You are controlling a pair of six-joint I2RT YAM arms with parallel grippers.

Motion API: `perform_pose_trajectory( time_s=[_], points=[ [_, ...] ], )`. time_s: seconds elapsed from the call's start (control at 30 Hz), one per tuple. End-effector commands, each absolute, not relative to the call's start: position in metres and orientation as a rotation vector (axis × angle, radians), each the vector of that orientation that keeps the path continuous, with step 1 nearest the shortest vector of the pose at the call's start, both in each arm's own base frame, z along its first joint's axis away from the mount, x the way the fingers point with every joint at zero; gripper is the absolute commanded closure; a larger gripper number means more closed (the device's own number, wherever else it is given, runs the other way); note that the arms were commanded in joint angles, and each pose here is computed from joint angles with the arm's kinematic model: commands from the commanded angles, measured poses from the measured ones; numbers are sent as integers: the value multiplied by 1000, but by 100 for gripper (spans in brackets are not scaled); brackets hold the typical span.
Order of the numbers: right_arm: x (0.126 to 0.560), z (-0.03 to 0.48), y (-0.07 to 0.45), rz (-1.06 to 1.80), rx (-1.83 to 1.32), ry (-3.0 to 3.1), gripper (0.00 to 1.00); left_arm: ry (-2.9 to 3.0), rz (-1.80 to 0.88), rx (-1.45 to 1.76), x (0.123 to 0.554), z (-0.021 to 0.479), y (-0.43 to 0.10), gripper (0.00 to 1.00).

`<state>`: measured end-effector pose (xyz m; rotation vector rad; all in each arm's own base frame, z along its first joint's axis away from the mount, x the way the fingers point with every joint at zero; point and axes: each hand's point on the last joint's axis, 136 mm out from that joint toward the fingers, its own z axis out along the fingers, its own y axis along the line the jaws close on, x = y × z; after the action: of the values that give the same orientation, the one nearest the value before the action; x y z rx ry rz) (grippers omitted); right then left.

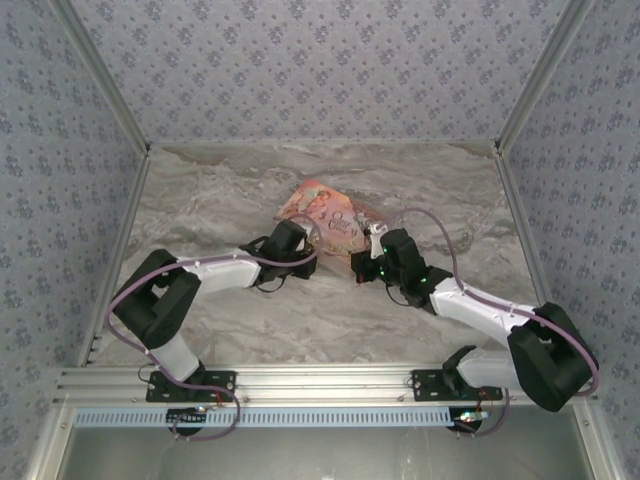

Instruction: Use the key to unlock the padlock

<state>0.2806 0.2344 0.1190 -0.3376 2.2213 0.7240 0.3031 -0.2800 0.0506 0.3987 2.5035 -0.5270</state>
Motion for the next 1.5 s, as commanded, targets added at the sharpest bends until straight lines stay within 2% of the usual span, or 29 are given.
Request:
perform_pose_trajectory(
  time_s=[0.0,0.53,1.07,1.47],
  points=[
    [275,112,231,671,-375,2214,100,2405,-644,342,317,97,-300,83],
    [277,145,216,679,-319,2138,100,2425,-663,302,316,96,-300,85],
    [239,112,226,656,-518,2118,100,2501,-849,32,308,122,-309,88],
    [250,98,246,623,-573,2116,100,2510,-955,-81,307,132,-318,89]
  ],
)
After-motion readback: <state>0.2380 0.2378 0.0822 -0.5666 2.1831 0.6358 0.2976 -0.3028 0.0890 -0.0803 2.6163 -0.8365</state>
